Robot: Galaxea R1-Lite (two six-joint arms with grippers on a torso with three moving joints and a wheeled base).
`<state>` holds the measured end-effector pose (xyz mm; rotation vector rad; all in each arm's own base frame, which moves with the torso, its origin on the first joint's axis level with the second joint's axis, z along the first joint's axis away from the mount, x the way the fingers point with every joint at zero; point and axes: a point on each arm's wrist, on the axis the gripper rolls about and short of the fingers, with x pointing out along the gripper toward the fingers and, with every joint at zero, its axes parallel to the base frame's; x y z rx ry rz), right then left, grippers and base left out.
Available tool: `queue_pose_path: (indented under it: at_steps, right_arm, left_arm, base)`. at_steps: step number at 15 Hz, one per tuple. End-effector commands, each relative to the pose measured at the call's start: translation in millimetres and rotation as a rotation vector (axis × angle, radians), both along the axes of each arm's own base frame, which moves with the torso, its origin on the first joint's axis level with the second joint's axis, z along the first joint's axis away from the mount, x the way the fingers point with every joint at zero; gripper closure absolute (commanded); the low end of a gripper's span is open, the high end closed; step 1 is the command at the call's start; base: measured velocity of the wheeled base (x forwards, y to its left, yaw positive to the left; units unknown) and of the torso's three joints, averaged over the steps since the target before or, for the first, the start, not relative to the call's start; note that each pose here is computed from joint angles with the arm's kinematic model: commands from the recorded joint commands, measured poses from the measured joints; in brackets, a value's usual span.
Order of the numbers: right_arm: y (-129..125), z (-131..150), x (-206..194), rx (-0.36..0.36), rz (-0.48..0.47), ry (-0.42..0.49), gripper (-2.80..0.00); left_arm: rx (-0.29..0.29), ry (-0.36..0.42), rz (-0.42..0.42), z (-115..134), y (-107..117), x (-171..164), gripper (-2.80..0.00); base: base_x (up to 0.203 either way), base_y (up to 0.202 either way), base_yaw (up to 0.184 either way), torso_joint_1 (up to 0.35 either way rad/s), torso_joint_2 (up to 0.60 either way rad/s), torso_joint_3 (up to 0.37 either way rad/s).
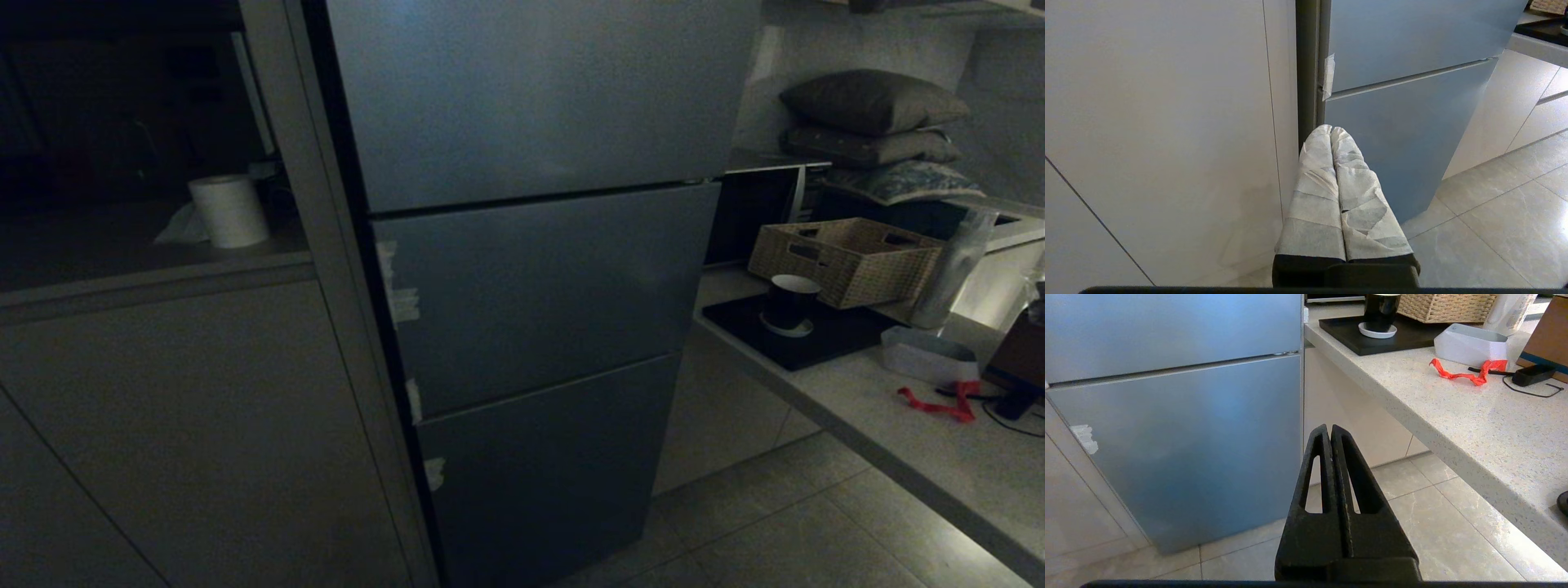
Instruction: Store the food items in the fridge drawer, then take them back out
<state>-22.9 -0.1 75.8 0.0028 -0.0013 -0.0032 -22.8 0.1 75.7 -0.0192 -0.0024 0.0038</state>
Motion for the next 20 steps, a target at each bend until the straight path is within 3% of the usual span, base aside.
queue_pose_path:
  at_steps: [1, 2, 4, 5, 8, 10, 15, 20]
  right_arm:
    - [0, 0, 0, 0.0, 0.0, 0.0, 0.0]
    - [0, 0, 0, 0.003, 0.0, 0.0, 0.0]
    - [0, 0, 0, -0.006, 0.0, 0.0, 0.0]
    - [0, 0, 0, -0.006, 0.0, 0.0, 0.0]
    - [0, 0, 0, 0.0, 0.0, -0.001, 0.0]
    - [0, 0, 0, 0.002, 0.0, -0.002, 0.0]
    - [0, 0, 0, 0.0, 0.0, -0.002, 0.0]
    - [0, 0, 0, 0.0, 0.0, -0.002, 0.0]
  left_arm:
    - [-0.001, -0.002, 0.001, 0, 0, 0, 0.0]
    - [-0.007, -0.026, -0.004, 6, 0, -1, 0.0]
    - [-0.051, -0.098, -0.026, 42, 0, -7, 0.0]
    - [-0.088, -0.086, -0.037, 58, 0, -3, 0.0]
    - [-0.327, 0.051, -0.106, 103, -2, 37, 0.0]
    - [-0.485, 0.11, -0.133, 119, -6, 73, 0.0]
    - [-0.69, 0.135, -0.125, 123, -16, 158, 0.0]
    - [-0.947, 0.116, -0.092, 109, -19, 226, 0.0]
  base:
    - [0.0, 0.0, 0.0, 0.0, 0.0, 0.0]
    - [0.0, 0.0, 0.0, 0.0, 0.0, 0.0]
    - [0.0, 0.0, 0.0, 0.0, 0.0, 0.0]
    - [0.0, 0.0, 0.0, 0.0, 0.0, 0.0]
    - [0.0, 0.0, 0.0, 0.0, 0.0, 0.0]
    - [0.0, 0.0, 0.0, 0.0, 0.0, 0.0]
    - [0.0, 0.0, 0.0, 0.0, 0.0, 0.0]
    - [0.0, 0.0, 0.0, 0.0, 0.0, 0.0]
